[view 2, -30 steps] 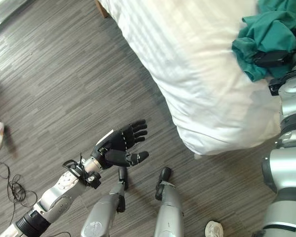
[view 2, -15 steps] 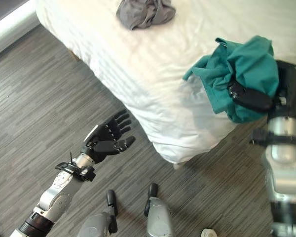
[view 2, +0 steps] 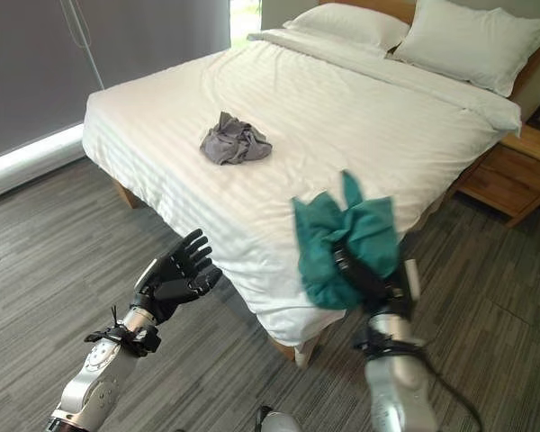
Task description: Pick up bed clothes into laundry basket.
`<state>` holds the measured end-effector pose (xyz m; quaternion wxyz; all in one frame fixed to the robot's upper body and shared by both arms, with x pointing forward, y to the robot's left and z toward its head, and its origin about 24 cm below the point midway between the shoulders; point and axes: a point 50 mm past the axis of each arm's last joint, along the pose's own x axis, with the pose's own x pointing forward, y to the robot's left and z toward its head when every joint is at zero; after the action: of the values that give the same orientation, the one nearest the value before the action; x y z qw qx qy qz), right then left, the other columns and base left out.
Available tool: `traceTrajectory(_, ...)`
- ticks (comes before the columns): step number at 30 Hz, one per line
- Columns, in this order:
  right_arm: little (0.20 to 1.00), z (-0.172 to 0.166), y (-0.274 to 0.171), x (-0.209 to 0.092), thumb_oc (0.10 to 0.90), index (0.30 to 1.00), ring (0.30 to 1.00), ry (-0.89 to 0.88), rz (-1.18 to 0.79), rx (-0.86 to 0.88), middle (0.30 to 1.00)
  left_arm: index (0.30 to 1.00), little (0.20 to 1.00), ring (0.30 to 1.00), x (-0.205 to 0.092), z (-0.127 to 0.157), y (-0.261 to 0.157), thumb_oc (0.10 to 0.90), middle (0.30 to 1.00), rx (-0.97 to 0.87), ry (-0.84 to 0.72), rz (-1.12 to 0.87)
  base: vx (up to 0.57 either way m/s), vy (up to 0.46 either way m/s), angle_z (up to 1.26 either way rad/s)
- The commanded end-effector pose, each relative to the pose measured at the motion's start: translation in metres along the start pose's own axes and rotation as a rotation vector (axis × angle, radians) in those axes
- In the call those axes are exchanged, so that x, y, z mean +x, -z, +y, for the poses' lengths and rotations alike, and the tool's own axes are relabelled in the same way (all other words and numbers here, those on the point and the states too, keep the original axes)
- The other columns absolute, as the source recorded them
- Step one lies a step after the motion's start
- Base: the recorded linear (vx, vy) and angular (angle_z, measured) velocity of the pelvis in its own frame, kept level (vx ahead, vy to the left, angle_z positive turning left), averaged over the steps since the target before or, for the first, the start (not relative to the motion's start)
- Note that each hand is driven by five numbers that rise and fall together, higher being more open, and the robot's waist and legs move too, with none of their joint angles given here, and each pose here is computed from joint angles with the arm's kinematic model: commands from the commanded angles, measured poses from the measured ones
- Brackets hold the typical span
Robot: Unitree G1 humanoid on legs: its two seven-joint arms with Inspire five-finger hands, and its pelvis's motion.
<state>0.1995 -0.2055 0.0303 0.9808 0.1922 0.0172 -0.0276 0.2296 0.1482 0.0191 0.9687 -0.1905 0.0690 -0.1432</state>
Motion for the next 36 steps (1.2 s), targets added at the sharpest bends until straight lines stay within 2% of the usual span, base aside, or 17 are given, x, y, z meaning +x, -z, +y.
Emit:
traceTrajectory(1, 0.3, 0.028, -0.041, 0.01, 0.4, 0.3, 0.3, -0.187, -0.224, 0.076, 0.3, 0.9, 0.9, 0.9, 0.003, -0.005, -0.031, 0.8, 0.9, 0.065, 0.055, -0.158, 0.0, 0.0, 0.0)
traceTrajectory(12, 0.3, 0.008, -0.06, 0.013, 0.4, 0.3, 0.3, -0.085, -0.306, -0.024, 0.3, 0.9, 0.9, 0.9, -0.003, 0.0, -0.032, 0.8, 0.9, 0.068, 0.031, -0.172, 0.0, 0.012, 0.02)
traceTrajectory(13, 0.3, -0.034, -0.038, 0.007, 0.4, 0.3, 0.3, 0.136, -0.204, -0.076, 0.3, 0.9, 0.9, 0.9, 0.011, 0.01, -0.045, 0.8, 0.9, -0.011, -0.113, -0.279, 0.0, 0.0, 0.0)
traceTrajectory(16, 0.3, -0.024, -0.043, 0.015, 0.4, 0.3, 0.3, 0.105, -0.226, -0.078, 0.3, 0.9, 0.9, 0.9, 0.012, 0.01, -0.059, 0.8, 0.9, 0.048, -0.095, -0.317, -0.01, 0.105, 0.28)
traceTrajectory(17, 0.3, -0.01, -0.045, 0.027, 0.4, 0.3, 0.3, 0.035, -0.227, -0.088, 0.3, 0.9, 0.9, 0.9, 0.006, 0.014, -0.066, 0.8, 0.9, 0.074, -0.101, -0.343, 0.03, 0.166, 0.21)
traceTrajectory(19, 0.3, 0.001, -0.046, 0.036, 0.4, 0.3, 0.3, -0.032, -0.223, -0.112, 0.3, 0.9, 0.9, 0.9, -0.006, 0.032, -0.064, 0.8, 0.9, 0.093, -0.19, -0.341, 0.04, 0.198, 0.07)
traceTrajectory(20, 0.3, 0.001, -0.046, 0.036, 0.4, 0.3, 0.3, -0.034, -0.223, -0.112, 0.3, 0.9, 0.9, 0.9, -0.007, 0.033, -0.064, 0.8, 0.9, 0.094, -0.192, -0.342, 0.07, 0.247, 0.07)
traceTrajectory(23, 0.3, 0.006, -0.051, 0.039, 0.4, 0.3, 0.3, -0.041, -0.253, -0.087, 0.3, 0.9, 0.9, 0.9, -0.036, 0.064, -0.058, 0.8, 0.9, 0.158, -0.382, -0.306, 0.17, 0.38, 0.26)
traceTrajectory(29, 0.3, -0.007, -0.04, 0.028, 0.4, 0.3, 0.3, 0.006, -0.203, -0.135, 0.3, 0.9, 0.9, 0.9, -0.039, 0.068, -0.059, 0.8, 0.9, 0.181, -0.373, -0.287, 0.19, 0.313, 0.64)
traceTrajectory(33, 0.3, -0.027, -0.042, 0.015, 0.4, 0.3, 0.3, 0.063, -0.192, -0.143, 0.3, 0.9, 0.9, 0.9, -0.023, 0.061, -0.074, 0.8, 0.9, 0.276, -0.295, -0.314, 0.38, 0.175, 0.71)
traceTrajectory(36, 0.3, -0.038, -0.052, 0.01, 0.4, 0.3, 0.3, 0.088, -0.219, -0.171, 0.3, 0.9, 0.9, 0.9, 0.004, 0.053, -0.103, 0.8, 0.9, 0.35, -0.207, -0.378, 0.64, 0.108, 0.73)
